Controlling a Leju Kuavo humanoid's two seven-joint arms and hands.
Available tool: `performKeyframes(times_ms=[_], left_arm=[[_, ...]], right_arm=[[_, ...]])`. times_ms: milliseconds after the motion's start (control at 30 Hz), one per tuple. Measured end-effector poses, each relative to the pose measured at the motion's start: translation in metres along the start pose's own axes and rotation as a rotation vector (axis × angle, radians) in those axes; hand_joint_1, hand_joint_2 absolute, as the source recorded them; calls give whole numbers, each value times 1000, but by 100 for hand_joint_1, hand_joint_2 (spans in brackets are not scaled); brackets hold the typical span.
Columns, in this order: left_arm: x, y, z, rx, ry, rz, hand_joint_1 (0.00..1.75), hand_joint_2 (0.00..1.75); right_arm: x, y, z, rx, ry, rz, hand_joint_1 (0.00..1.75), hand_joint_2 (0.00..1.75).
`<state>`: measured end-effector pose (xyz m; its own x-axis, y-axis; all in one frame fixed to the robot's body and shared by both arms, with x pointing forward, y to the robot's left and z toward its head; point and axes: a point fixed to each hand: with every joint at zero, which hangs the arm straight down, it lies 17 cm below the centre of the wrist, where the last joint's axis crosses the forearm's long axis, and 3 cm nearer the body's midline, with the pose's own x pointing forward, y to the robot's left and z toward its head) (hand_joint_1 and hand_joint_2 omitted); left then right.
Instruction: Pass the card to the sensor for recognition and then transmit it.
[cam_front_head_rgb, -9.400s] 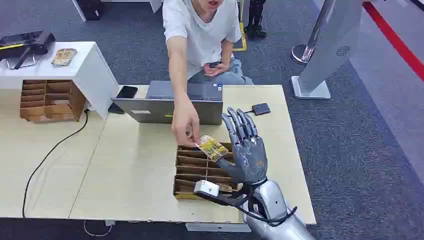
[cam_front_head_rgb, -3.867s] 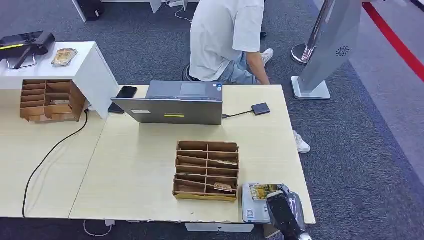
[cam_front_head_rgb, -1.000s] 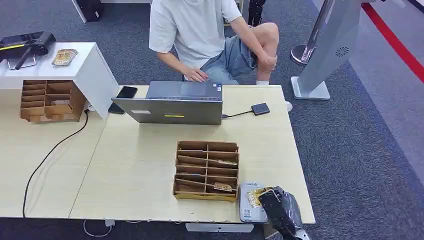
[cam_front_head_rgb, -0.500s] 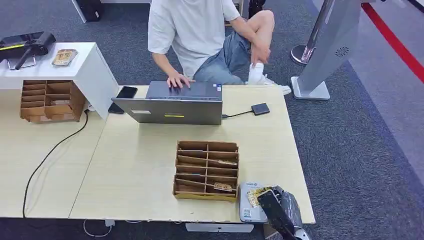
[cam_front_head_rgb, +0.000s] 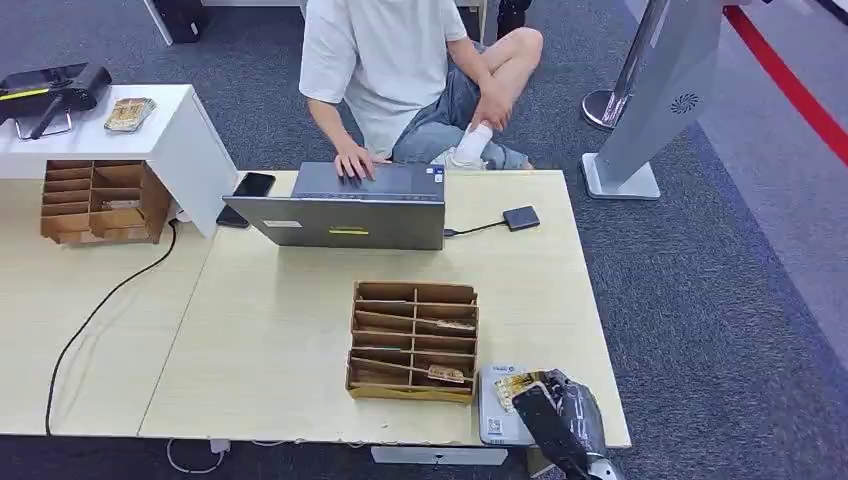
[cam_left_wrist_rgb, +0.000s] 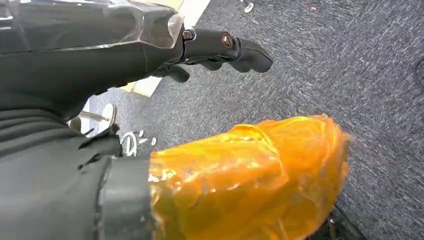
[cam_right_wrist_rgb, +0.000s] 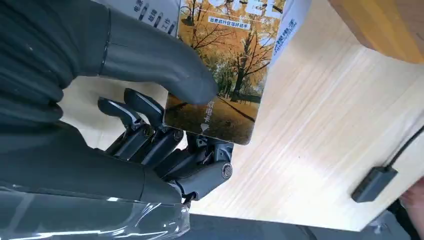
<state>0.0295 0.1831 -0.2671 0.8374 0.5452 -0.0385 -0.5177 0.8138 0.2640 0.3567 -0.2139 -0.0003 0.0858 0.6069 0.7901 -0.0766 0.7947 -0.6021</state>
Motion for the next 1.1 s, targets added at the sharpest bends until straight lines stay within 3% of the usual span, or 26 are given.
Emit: performKeyframes(times_ms=[1100], left_arm=[[0, -2, 1, -1, -3, 10, 0, 0]], right_arm=[[71, -38, 4, -222, -233, -12, 175, 175]])
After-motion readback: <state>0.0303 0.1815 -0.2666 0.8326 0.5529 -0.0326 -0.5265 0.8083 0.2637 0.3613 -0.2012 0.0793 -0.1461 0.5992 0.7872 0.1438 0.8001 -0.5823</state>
